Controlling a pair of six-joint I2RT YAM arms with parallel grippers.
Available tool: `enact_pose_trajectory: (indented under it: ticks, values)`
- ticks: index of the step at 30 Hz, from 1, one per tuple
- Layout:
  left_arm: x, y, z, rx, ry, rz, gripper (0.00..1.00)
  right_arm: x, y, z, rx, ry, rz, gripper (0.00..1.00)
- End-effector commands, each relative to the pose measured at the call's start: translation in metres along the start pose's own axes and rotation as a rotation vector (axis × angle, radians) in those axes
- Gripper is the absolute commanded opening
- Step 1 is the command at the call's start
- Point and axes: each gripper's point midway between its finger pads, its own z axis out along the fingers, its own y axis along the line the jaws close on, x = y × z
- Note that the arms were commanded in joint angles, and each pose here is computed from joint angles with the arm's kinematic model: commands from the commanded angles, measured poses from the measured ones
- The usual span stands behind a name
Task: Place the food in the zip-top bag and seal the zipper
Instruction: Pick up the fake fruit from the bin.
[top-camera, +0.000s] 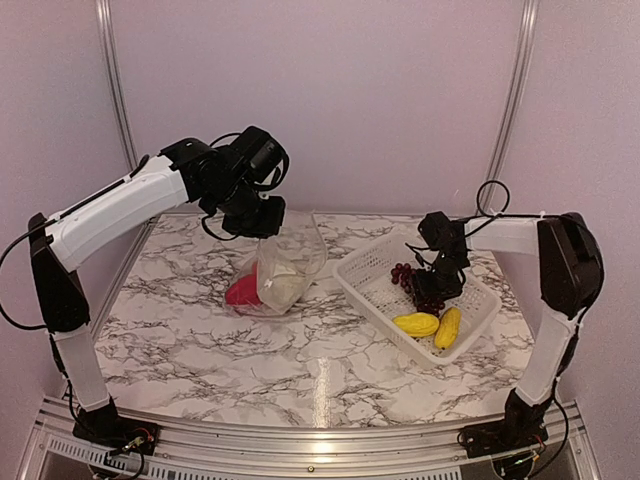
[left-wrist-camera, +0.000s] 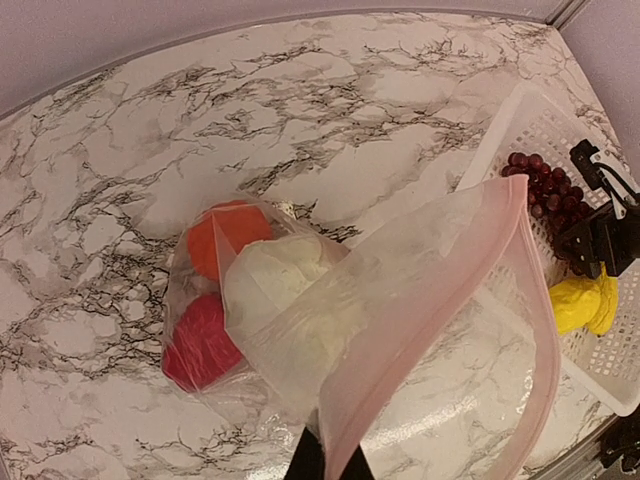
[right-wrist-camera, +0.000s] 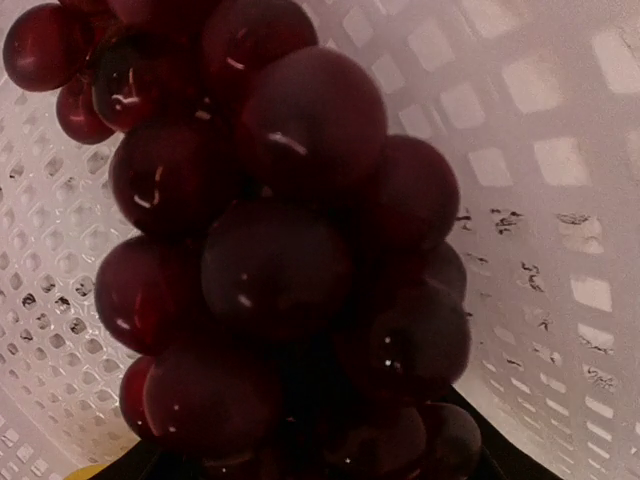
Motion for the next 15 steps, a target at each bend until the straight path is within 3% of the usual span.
enact_pose_trajectory:
  ticks: [1,5,9,15]
  values:
    - [-0.004,-0.003,-0.011,0.031,-0.023,-0.003,0.0,-0.018,0.006,0.012,-0.027,-0.028,-0.013,0.67]
    - [-0.005,-0.006,-0.01,0.042,-0.025,-0.004,0.0,-0.024,0.008,0.008,-0.04,-0.056,-0.013,0.38]
    - [-0.006,-0.007,-0.009,0.048,-0.023,-0.003,0.0,-0.039,0.008,-0.023,-0.045,-0.142,-0.005,0.18]
    - [-0.009,-0.007,-0.008,0.048,-0.026,-0.009,0.0,-0.058,0.021,-0.096,-0.118,-0.277,-0.015,0.13]
